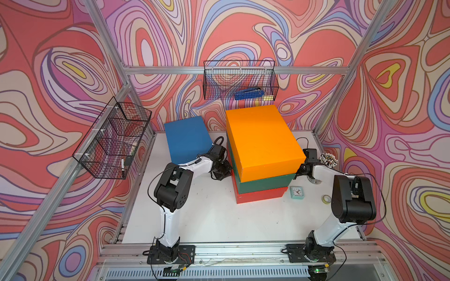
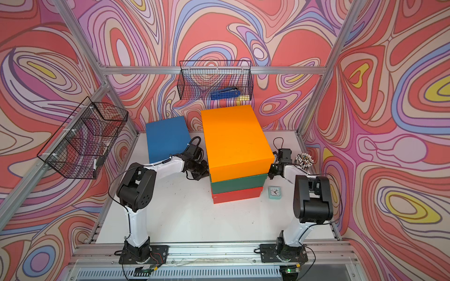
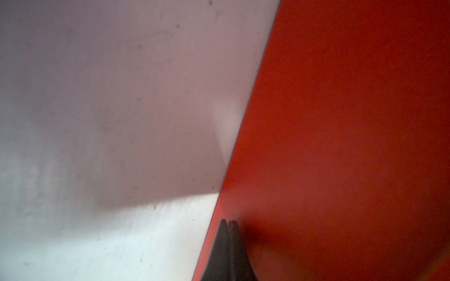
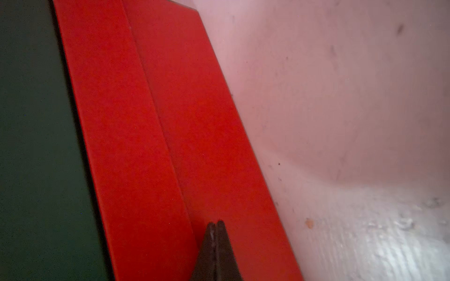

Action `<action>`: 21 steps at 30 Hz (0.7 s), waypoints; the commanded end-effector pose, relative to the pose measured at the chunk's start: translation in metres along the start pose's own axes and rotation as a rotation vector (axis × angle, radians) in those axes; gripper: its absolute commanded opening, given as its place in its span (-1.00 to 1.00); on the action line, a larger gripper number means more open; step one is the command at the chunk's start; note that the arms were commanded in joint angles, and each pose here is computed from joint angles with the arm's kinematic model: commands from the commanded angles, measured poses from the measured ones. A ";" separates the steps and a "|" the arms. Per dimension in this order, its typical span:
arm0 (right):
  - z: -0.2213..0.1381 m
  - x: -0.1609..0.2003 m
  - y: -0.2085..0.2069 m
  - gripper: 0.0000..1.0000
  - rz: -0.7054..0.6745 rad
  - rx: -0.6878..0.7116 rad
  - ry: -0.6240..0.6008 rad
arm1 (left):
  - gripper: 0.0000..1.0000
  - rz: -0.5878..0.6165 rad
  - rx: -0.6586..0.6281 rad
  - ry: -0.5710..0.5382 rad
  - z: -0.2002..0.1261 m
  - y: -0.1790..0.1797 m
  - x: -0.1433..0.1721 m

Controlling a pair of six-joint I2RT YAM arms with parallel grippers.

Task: Stack the shoeboxes
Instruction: Move the shoeboxes to the center of the board.

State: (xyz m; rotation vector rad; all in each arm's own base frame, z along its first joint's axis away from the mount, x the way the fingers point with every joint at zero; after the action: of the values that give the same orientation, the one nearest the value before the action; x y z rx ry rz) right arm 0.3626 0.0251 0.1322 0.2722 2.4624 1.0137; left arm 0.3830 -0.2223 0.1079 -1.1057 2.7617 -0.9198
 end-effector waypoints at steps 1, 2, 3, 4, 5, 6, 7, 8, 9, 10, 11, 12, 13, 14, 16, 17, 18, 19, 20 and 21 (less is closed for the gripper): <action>0.000 0.008 0.016 -1.00 -0.031 -0.050 0.034 | -1.00 0.015 0.177 -0.063 -0.005 -0.034 -0.030; -0.002 0.008 0.015 -1.00 -0.031 -0.044 0.032 | -1.00 0.018 0.180 -0.064 -0.006 -0.035 -0.030; -0.003 0.008 0.016 -1.00 -0.035 -0.037 0.030 | -1.00 0.022 0.180 -0.063 -0.008 -0.035 -0.028; -0.005 0.009 0.017 -1.00 -0.040 -0.032 0.029 | -1.00 0.025 0.179 -0.066 -0.010 -0.035 -0.028; -0.008 0.008 0.018 -1.00 -0.046 -0.022 0.026 | -1.00 0.029 0.176 -0.067 -0.011 -0.034 -0.027; -0.010 0.008 0.020 -1.00 -0.057 -0.010 0.022 | -0.97 0.035 0.174 -0.068 -0.015 -0.034 -0.026; -0.013 0.007 0.022 -1.00 -0.062 0.002 0.018 | -0.96 0.040 0.170 -0.071 -0.017 -0.033 -0.025; -0.016 0.007 0.023 -1.00 -0.071 0.017 0.012 | -0.96 0.045 0.168 -0.077 -0.021 -0.033 -0.024; -0.019 0.005 0.025 -1.00 -0.078 0.030 0.006 | -0.96 0.048 0.167 -0.083 -0.024 -0.032 -0.024; -0.023 0.004 0.027 -1.00 -0.087 0.042 0.000 | -0.95 0.049 0.165 -0.089 -0.028 -0.031 -0.023; -0.026 0.002 0.029 -1.00 -0.093 0.054 -0.007 | -0.95 0.052 0.167 -0.095 -0.033 -0.030 -0.023; -0.030 0.001 0.030 -1.00 -0.094 0.063 -0.015 | -0.95 0.053 0.170 -0.101 -0.038 -0.030 -0.023; -0.035 -0.001 0.032 -1.00 -0.094 0.070 -0.027 | -0.95 0.054 0.169 -0.108 -0.043 -0.028 -0.022; -0.041 -0.004 0.033 -1.00 -0.093 0.075 -0.043 | -0.95 0.054 0.171 -0.119 -0.050 -0.028 -0.022; -0.054 -0.010 0.035 -1.00 -0.097 0.107 -0.069 | -0.95 0.060 0.164 -0.138 -0.062 -0.024 -0.019; -0.062 -0.013 0.038 -1.00 -0.112 0.140 -0.082 | -0.95 0.063 0.162 -0.151 -0.071 -0.023 -0.018; -0.070 -0.017 0.043 -1.00 -0.133 0.172 -0.097 | -0.95 0.067 0.159 -0.163 -0.078 -0.022 -0.016; -0.079 -0.021 0.049 -1.00 -0.158 0.208 -0.119 | -0.95 0.077 0.157 -0.177 -0.086 -0.022 -0.014; -0.090 -0.024 0.056 -1.00 -0.180 0.245 -0.144 | -0.95 0.082 0.157 -0.194 -0.096 -0.021 -0.012; -0.100 -0.027 0.061 -1.00 -0.196 0.272 -0.166 | -0.95 0.089 0.158 -0.206 -0.104 -0.021 -0.010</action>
State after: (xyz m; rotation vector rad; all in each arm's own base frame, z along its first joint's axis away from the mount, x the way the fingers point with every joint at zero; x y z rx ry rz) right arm 0.3468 0.0091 0.2124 0.2114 2.4343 0.7478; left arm 0.3913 -0.1887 0.1893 -0.9902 2.5132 -1.0214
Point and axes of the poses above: each gripper's point midway between its finger pads, its own z axis out along the fingers, its own y axis along the line the jaws close on, x = y × z, the point moved 8 cm from there along -z, back along the fingers, and after that the axes turned 15 degrees about -z, right-handed, at the moved point
